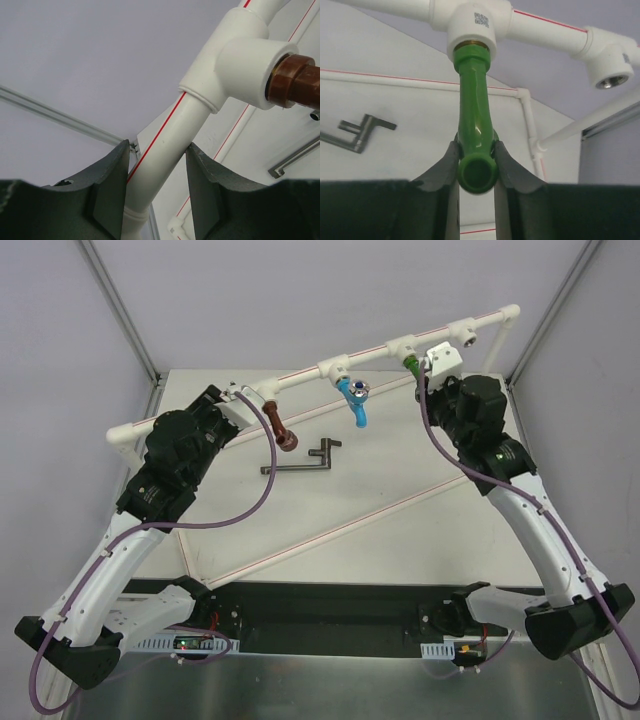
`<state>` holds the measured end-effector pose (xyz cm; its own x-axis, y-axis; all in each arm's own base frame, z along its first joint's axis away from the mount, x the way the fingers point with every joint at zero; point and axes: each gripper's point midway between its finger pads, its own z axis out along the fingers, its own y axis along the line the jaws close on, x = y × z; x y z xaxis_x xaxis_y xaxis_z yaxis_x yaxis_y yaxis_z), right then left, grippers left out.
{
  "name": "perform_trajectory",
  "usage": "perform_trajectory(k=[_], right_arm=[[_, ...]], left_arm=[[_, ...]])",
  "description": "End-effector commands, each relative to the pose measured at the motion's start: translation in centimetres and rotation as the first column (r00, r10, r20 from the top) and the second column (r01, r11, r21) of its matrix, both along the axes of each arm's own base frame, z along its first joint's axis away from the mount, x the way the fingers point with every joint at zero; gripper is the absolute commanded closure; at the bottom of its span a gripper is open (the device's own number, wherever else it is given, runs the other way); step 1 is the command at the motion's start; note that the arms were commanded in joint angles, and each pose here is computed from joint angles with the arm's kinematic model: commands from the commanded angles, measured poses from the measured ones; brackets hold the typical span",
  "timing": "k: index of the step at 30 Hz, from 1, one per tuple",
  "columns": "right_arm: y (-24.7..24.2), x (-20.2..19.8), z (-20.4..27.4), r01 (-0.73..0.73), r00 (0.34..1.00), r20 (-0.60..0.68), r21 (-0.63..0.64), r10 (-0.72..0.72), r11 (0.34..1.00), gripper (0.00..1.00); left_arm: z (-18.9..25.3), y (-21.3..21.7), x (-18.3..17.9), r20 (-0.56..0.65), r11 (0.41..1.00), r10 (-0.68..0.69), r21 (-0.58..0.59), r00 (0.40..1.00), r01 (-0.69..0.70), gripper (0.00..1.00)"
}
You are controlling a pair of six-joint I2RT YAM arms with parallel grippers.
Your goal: Install the water faucets
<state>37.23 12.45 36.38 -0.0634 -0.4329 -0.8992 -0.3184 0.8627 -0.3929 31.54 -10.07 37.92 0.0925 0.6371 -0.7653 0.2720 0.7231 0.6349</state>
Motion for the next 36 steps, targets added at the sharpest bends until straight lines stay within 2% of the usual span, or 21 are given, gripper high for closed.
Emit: perform_trajectory(k=[1, 2, 4, 5, 6, 7, 8, 9, 10, 12, 14, 15, 17, 18, 20, 22, 28, 29, 31, 32, 36], right_arm=[[3.0, -2.0, 4.9, -0.116, 0.992, 0.009, 0.467, 0.126, 0.877, 0.98], [3.9, -2.2, 5.0, -0.118, 0.984, -0.035, 0.606, 0.174, 0.787, 0.98], [4.7, -2.4, 6.4, -0.139, 0.973, -0.021, 0.742, 0.231, 0.655, 0.98], [5.4, -2.6, 6.2, -0.105, 0.957, -0.061, 0.838, 0.283, 0.536, 0.98], [5.7, -2.7, 6.6, -0.086, 0.949, -0.066, 0.887, 0.310, 0.453, 0.98], [5.9, -2.7, 8.3, -0.121, 0.944, -0.007, 0.921, 0.329, 0.369, 0.98], [6.2, -2.8, 7.6, -0.103, 0.934, -0.015, 0.946, 0.357, 0.308, 0.98], [6.5, -3.1, 8.5, -0.063, 0.921, -0.013, 0.982, 0.390, 0.180, 0.98], [6.7, -3.5, 10.0, -0.110, 0.912, 0.054, 0.988, 0.408, 0.113, 0.98], [6.9, -3.7, 10.7, -0.065, 0.894, 0.068, 0.998, 0.443, -0.021, 0.98], [6.6, -4.1, 12.7, -0.102, 0.880, 0.149, 0.987, 0.451, -0.127, 0.98], [6.5, -4.4, 13.5, -0.090, 0.864, 0.185, 0.972, 0.468, -0.217, 0.98], [6.1, -4.3, 14.2, -0.072, 0.856, 0.222, 0.945, 0.466, -0.318, 0.98], [5.9, -4.3, 14.6, -0.038, 0.837, 0.252, 0.913, 0.486, -0.407, 0.98], [5.5, -3.9, 14.7, -0.019, 0.833, 0.280, 0.877, 0.478, -0.480, 0.98], [5.3, -4.1, 14.8, -0.020, 0.825, 0.300, 0.862, 0.478, -0.507, 0.99], [5.4, -3.7, 12.9, 0.001, 0.847, 0.248, 0.884, 0.470, -0.467, 0.84], [5.5, -3.7, 12.8, -0.003, 0.846, 0.246, 0.889, 0.472, -0.457, 0.76], [5.9, -3.8, 12.3, -0.005, 0.843, 0.233, 0.905, 0.486, -0.426, 0.68], [6.3, -3.8, 11.8, -0.006, 0.836, 0.220, 0.920, 0.502, -0.392, 0.63], [6.9, -4.1, 10.2, -0.004, 0.833, 0.186, 0.944, 0.521, -0.331, 0.51]], left_arm=[[-5.9, -0.8, -0.7, -0.207, 1.000, -0.009, -0.029, 0.978, 0.003, 1.00], [-5.9, -0.8, -0.8, -0.206, 1.000, -0.009, -0.031, 0.978, 0.002, 1.00], [-5.8, -0.8, -0.8, -0.206, 0.999, -0.010, -0.033, 0.979, 0.003, 1.00], [-5.9, -0.9, -0.7, -0.207, 0.999, -0.013, -0.032, 0.978, 0.007, 1.00], [-5.8, -0.8, -0.7, -0.206, 0.999, -0.012, -0.032, 0.979, 0.005, 1.00], [-5.8, -0.8, -0.8, -0.206, 0.999, -0.013, -0.033, 0.979, 0.007, 1.00], [-5.8, -0.8, -0.8, -0.206, 0.999, -0.013, -0.033, 0.979, 0.007, 1.00], [-5.8, -0.8, -0.8, -0.205, 0.999, -0.014, -0.033, 0.979, 0.007, 1.00], [-5.8, -0.8, -0.8, -0.204, 0.999, -0.012, -0.033, 0.979, 0.005, 1.00], [-5.8, -0.8, -0.8, -0.204, 0.999, -0.012, -0.033, 0.979, 0.005, 1.00], [-5.7, -0.8, -0.8, -0.202, 0.999, -0.014, -0.036, 0.979, 0.007, 1.00], [-5.7, -0.8, -0.8, -0.202, 0.999, -0.012, -0.035, 0.979, 0.006, 1.00], [-5.7, -0.8, -0.8, -0.203, 0.999, -0.012, -0.034, 0.979, 0.005, 1.00], [-5.7, -0.7, -0.8, -0.201, 0.999, -0.011, -0.034, 0.979, 0.004, 1.00], [-5.7, -0.7, -0.8, -0.201, 0.999, -0.009, -0.034, 0.980, 0.003, 1.00], [-5.7, -0.7, -0.8, -0.201, 0.999, -0.008, -0.032, 0.980, 0.002, 1.00], [-5.8, -0.7, -0.8, -0.203, 1.000, -0.008, -0.031, 0.979, 0.002, 1.00], [-5.8, -0.7, -0.8, -0.203, 1.000, -0.006, -0.030, 0.979, 0.000, 1.00], [-5.7, -0.7, -0.8, -0.200, 0.999, -0.006, -0.032, 0.980, 0.000, 1.00], [-5.8, -0.7, -0.8, -0.202, 0.999, -0.006, -0.032, 0.979, 0.000, 1.00], [-5.8, -0.7, -0.8, -0.204, 1.000, -0.005, -0.029, 0.979, -0.001, 1.00]])
